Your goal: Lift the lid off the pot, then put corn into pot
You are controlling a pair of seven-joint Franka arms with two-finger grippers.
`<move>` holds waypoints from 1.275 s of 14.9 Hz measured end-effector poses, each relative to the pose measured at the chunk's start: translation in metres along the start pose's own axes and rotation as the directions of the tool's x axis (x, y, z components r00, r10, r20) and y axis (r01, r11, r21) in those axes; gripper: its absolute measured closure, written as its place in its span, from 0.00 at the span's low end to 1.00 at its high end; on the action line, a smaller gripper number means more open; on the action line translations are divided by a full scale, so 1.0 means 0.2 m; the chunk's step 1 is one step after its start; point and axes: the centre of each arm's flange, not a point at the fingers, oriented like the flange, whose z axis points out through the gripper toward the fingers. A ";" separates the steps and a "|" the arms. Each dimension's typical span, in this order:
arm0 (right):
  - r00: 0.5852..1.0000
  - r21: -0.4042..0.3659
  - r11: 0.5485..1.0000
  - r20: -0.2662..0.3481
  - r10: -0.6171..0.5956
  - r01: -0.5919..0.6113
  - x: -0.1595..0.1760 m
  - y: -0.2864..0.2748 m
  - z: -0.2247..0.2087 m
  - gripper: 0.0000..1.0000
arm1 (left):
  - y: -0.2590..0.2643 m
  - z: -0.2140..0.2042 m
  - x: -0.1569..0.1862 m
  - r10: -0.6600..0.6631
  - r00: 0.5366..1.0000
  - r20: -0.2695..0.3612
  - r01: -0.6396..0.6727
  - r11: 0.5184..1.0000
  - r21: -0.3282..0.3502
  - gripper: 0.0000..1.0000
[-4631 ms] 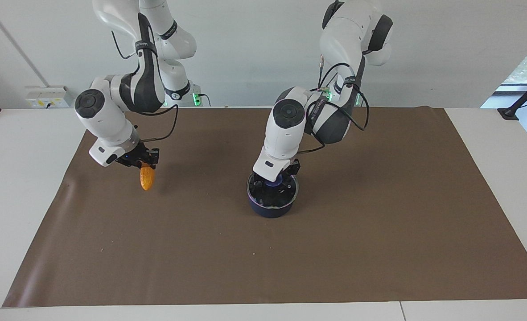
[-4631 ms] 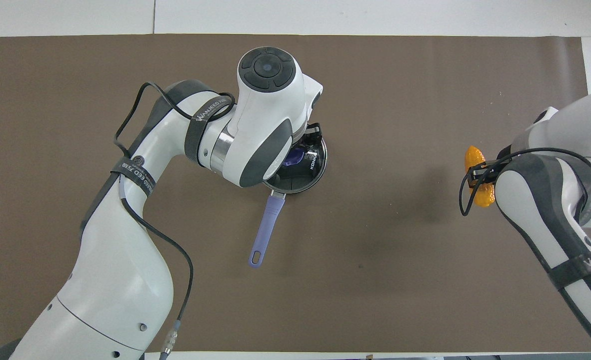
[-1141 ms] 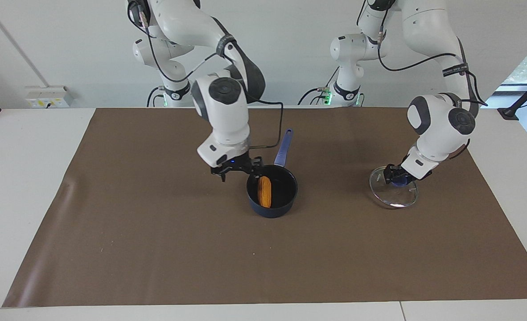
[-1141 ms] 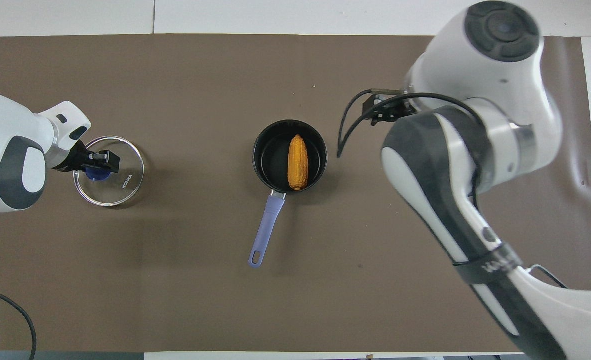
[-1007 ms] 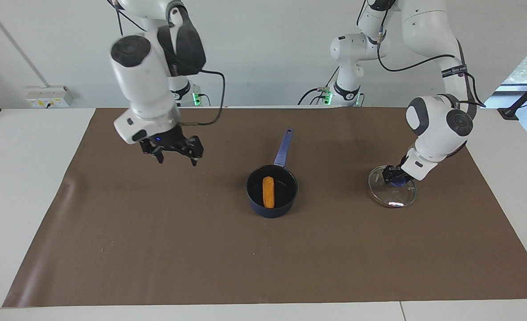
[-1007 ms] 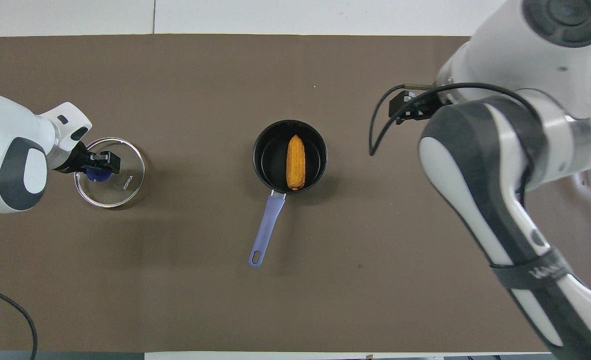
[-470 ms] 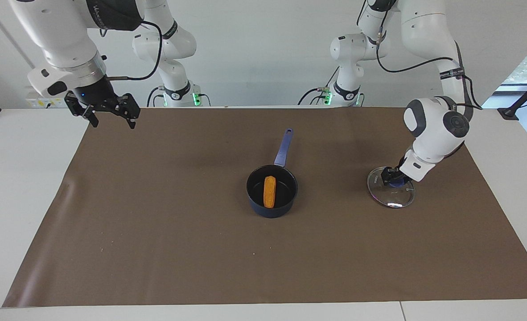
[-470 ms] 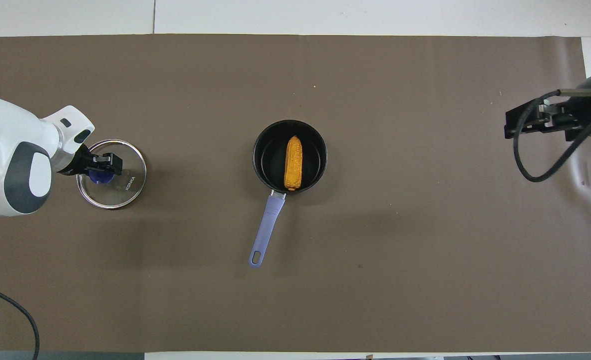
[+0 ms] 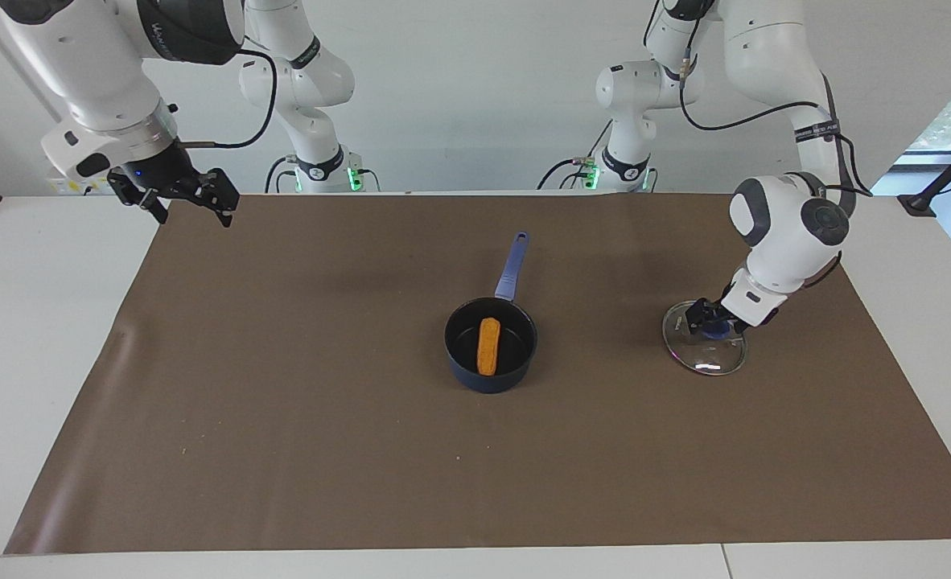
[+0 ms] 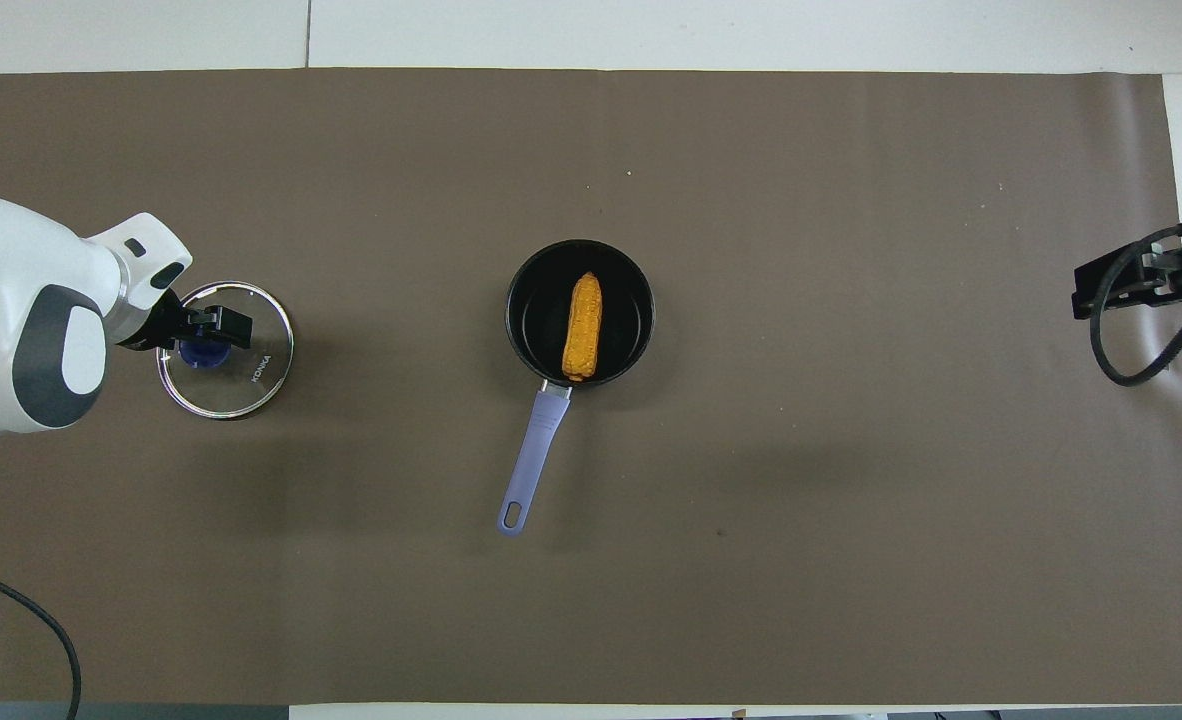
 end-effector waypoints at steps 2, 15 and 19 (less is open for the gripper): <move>1.000 0.003 1.000 -0.009 0.012 -0.012 -0.02 0.04 0.00 0.00 | 0.06 -0.19 0.06 0.021 1.000 0.000 -0.021 1.000 -0.002 0.00; 0.998 0.022 0.998 -0.010 0.057 -0.056 -0.01 0.16 0.02 0.00 | 0.29 -1.16 -0.32 0.033 0.997 0.070 -0.034 0.999 0.015 0.00; 0.998 0.024 0.998 -0.012 0.062 -0.062 -0.01 0.21 0.02 0.00 | 0.33 -1.12 -0.34 0.034 0.998 0.062 -0.035 0.999 0.028 0.00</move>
